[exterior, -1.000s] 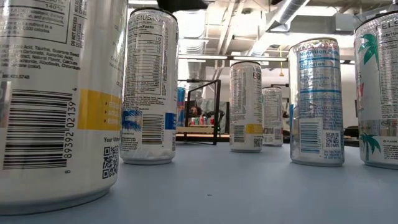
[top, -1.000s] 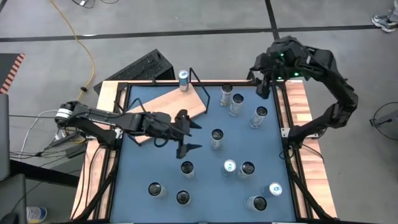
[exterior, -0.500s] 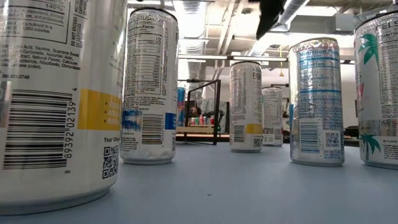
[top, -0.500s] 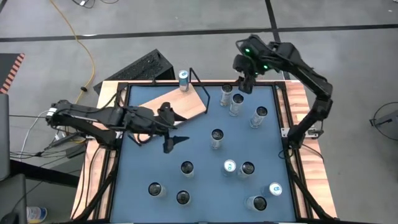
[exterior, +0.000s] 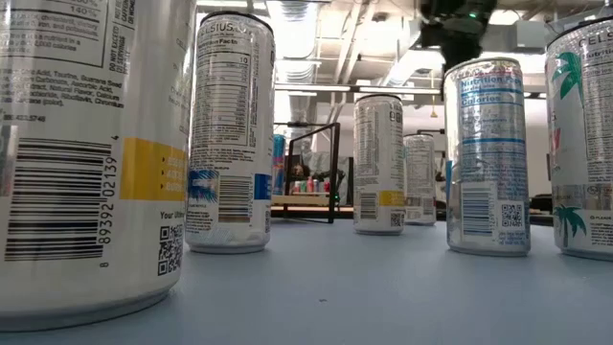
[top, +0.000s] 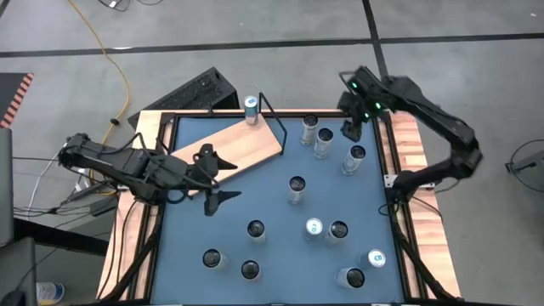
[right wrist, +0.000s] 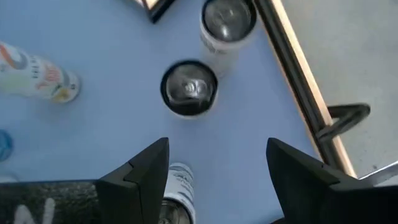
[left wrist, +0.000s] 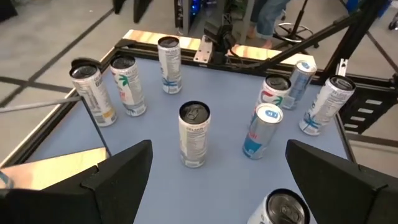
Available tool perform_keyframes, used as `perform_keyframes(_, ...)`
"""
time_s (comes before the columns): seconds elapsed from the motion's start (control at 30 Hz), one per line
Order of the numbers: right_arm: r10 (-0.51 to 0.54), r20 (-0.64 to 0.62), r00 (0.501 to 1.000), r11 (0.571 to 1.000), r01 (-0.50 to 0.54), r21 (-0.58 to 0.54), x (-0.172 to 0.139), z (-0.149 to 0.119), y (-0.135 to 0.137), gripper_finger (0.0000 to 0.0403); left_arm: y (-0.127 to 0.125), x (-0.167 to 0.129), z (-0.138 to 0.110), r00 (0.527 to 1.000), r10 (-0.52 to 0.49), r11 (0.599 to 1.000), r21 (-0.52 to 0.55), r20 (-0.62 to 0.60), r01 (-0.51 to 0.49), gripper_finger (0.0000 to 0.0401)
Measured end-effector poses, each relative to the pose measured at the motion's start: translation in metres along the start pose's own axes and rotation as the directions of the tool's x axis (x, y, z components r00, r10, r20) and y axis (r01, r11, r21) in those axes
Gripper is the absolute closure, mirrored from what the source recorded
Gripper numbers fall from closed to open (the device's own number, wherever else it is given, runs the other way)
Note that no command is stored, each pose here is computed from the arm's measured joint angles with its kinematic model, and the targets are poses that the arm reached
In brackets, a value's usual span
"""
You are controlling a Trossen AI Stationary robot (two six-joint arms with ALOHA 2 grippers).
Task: Place canned beverage on shelf
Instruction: Put the left blue soda can on the shelf aligned with the other blue soda can
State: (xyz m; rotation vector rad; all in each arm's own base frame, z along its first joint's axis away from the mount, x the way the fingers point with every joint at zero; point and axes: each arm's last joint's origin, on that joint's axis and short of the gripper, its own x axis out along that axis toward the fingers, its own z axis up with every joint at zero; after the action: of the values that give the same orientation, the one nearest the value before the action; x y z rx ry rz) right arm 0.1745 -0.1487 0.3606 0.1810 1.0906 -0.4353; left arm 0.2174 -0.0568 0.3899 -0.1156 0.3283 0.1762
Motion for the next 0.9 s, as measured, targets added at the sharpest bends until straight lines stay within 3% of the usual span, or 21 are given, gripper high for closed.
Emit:
perform_keyframes(0.23,-0.111,0.145,0.983,0.988,0.094,0.123,0.005,-0.053,0.019,0.0148,0.000,-0.001,0.003,0.998,0.041,0.998,0.044,0.042,-0.043,0.0047)
perform_keyframes(0.5,-0.250,0.249,0.936,0.957,0.201,0.208,0.007,-0.090,0.031,0.0148,0.001,-0.001,0.005,0.995,0.077,0.995,0.055,0.062,-0.081,0.0047)
perform_keyframes(0.9,-0.211,0.204,0.956,0.962,0.165,0.220,0.004,-0.103,0.041,0.0146,0.001,-0.001,0.005,0.995,0.078,0.996,0.046,0.062,-0.081,0.0047)
